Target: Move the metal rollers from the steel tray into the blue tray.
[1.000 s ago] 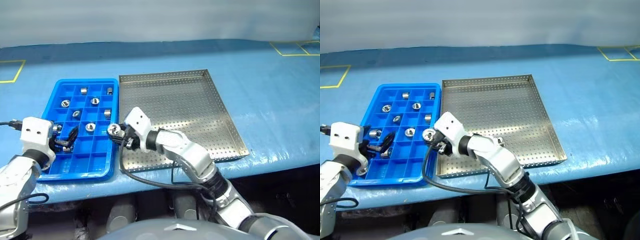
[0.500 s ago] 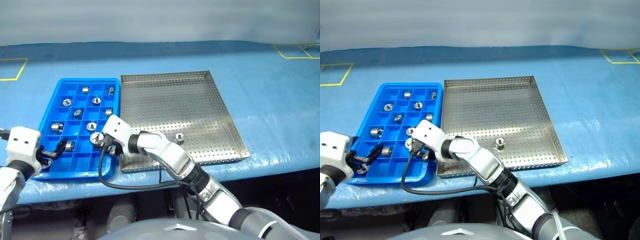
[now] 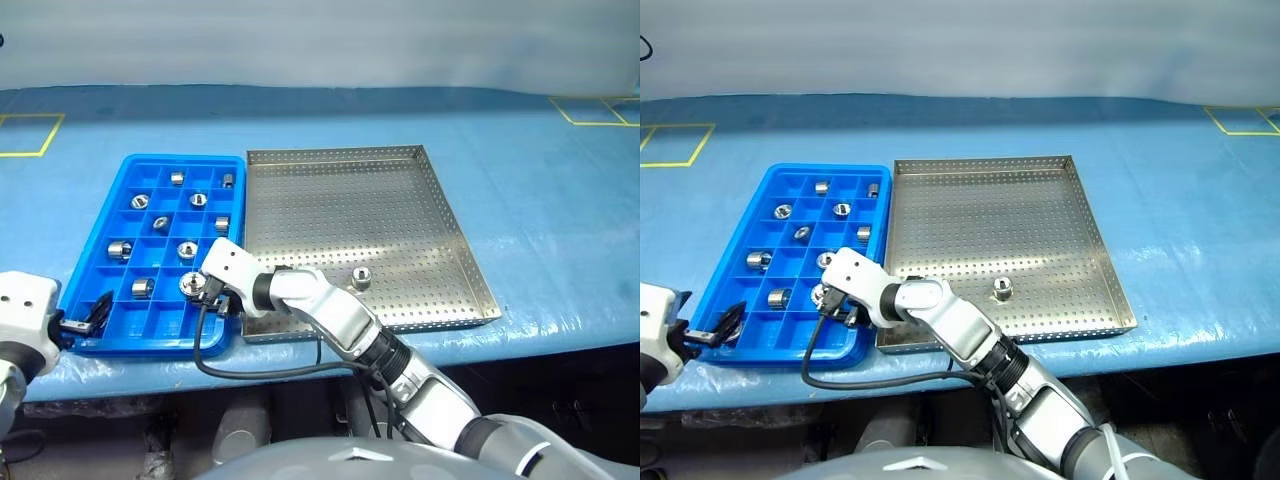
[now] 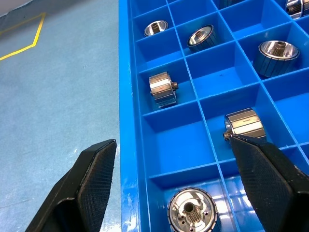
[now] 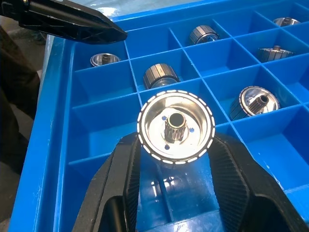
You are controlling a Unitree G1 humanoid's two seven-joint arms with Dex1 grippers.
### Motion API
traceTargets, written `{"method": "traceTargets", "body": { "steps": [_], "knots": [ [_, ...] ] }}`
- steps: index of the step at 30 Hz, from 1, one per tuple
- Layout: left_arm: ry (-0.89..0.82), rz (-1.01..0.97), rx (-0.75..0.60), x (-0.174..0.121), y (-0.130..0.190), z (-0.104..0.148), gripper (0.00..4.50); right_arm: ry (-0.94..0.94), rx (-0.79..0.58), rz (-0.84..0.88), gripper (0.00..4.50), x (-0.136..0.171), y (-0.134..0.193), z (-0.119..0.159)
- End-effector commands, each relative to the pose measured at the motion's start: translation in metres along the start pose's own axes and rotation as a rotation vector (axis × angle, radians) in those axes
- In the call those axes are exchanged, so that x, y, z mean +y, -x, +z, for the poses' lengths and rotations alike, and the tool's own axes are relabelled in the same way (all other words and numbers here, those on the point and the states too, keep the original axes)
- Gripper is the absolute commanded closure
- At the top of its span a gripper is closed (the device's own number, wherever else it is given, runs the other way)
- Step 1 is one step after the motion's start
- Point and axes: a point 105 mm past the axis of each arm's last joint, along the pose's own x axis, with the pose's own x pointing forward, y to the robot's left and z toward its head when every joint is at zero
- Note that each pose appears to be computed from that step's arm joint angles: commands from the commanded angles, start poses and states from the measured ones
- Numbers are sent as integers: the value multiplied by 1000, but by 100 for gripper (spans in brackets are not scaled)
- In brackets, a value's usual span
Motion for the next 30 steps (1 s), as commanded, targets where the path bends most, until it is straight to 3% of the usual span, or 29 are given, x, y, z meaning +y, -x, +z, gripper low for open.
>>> {"method": "traceTargets", "body": {
  "steps": [1,17,18,24,25,30],
  "knots": [
    [-39,20,-56,2,6,15,38,11,-19,-41,276,-11,1,6],
    [-45,0,-74,-2,0,19,38,14,6,-70,276,-20,6,-2],
    [-45,-1,-75,-2,0,19,38,12,6,-72,203,-20,7,-2],
    [-48,-13,-82,-4,-4,21,38,8,1,-91,22,-24,11,-2],
    [-49,-14,-84,-4,-4,21,38,14,-3,-97,2,-24,12,-1],
    [-44,-33,-101,-7,-7,25,38,22,-116,-129,2,-26,22,22]
  ]
}}
